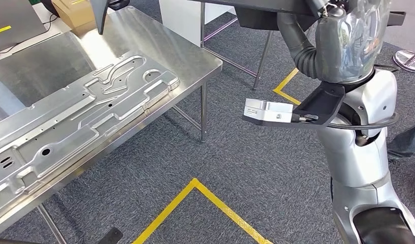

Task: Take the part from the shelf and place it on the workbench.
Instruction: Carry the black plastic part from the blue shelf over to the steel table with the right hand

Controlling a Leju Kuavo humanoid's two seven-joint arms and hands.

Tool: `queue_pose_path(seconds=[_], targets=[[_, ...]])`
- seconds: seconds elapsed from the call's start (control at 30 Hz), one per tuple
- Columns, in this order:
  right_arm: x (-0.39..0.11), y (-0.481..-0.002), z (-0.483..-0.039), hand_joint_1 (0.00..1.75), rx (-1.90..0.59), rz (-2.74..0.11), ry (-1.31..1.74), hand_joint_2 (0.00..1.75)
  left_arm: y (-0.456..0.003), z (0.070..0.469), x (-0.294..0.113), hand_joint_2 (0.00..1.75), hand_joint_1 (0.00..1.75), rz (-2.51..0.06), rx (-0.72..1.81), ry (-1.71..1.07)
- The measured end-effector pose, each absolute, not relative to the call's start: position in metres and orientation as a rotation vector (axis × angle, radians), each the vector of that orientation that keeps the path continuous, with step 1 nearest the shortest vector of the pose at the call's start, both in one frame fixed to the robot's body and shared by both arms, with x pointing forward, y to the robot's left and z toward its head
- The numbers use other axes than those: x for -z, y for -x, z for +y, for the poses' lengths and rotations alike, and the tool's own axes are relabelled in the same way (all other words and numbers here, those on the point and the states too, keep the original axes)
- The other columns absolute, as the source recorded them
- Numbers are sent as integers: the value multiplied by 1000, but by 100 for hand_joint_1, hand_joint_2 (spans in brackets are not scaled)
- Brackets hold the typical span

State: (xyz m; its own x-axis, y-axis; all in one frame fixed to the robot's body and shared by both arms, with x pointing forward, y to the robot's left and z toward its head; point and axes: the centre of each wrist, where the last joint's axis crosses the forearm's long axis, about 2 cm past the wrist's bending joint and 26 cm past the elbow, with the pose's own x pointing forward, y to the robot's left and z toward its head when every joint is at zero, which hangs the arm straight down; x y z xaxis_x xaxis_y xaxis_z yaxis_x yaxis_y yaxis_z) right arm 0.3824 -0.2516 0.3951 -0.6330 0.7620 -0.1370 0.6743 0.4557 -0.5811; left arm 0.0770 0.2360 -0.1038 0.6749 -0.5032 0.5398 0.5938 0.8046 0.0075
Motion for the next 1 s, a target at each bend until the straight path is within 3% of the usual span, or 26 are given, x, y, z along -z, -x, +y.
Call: queue_pose_path(seconds=[1.0], targets=[[-399,-383,-250,175,-923,-2558,1283,175,-79,234,103,175,0,-553,621,181]])
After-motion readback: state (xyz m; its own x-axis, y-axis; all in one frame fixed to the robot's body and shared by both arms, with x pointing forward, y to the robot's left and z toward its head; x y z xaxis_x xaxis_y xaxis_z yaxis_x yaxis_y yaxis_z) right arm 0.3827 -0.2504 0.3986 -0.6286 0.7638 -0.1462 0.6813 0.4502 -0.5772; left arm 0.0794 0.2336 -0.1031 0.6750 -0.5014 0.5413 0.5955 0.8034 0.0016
